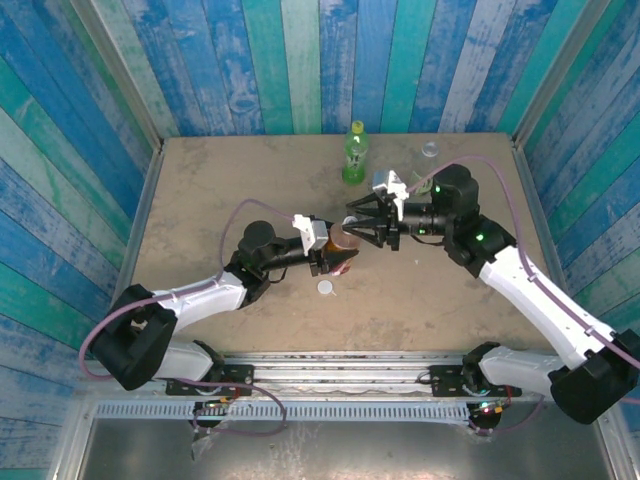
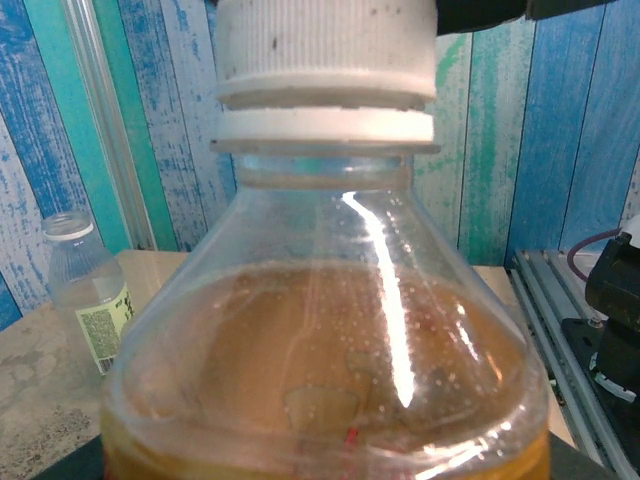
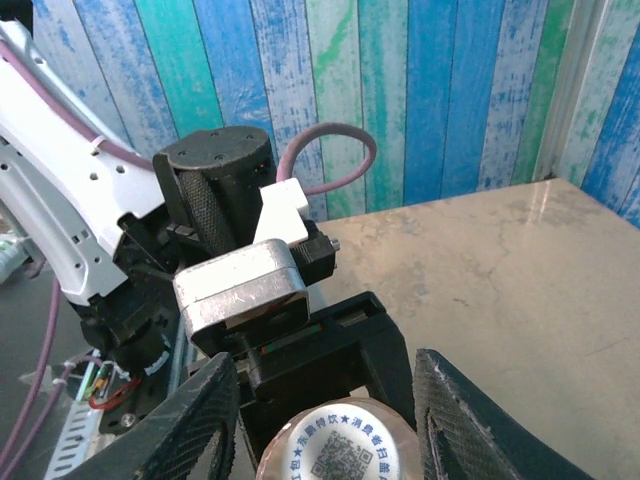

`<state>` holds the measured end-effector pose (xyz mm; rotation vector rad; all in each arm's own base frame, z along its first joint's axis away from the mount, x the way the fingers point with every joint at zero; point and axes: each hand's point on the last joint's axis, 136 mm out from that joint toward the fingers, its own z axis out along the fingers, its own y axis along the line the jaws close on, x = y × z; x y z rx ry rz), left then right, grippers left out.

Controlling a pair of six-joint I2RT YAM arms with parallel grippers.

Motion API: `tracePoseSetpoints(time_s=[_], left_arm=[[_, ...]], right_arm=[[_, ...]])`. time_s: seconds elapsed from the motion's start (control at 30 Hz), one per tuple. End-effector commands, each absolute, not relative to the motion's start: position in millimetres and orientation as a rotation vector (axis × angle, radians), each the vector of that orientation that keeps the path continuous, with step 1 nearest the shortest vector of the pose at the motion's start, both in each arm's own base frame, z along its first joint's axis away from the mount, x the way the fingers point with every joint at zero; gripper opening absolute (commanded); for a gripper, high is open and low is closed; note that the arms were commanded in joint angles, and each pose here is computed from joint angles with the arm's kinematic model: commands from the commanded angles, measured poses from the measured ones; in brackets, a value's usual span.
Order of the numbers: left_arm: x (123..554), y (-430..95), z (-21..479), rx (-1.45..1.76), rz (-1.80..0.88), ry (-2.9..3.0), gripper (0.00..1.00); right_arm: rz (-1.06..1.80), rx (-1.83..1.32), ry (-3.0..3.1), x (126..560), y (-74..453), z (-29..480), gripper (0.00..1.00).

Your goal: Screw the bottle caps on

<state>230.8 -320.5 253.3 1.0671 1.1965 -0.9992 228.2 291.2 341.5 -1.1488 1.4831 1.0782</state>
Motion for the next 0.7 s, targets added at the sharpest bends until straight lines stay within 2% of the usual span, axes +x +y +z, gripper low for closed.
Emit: tracePoseSetpoints(time_s=[0.0, 0.2, 0.3, 0.47, 0.67], left_arm=[[227, -320, 268, 1.080, -1.001, 1.143, 0.47], [225, -319, 270, 1.085, -1.002, 1.135, 0.47], [224, -319, 271, 1.086, -1.003, 1.132, 0.47], [223, -319, 272, 1.090, -1.005, 1.126, 0.47], [228, -319, 271, 1.069, -0.991, 1.138, 0.48]], right_arm=[[1.112, -1.179, 1.478, 224, 293, 342, 0.52], [1.104, -1.180, 1.496, 228, 294, 335, 0.50], [1.105, -1.181, 1.503, 230, 295, 333, 0.45], [1.099, -1.179, 1.513, 232, 295, 330, 0.45], [1.111, -1.184, 1.504, 230, 295, 333, 0.29]])
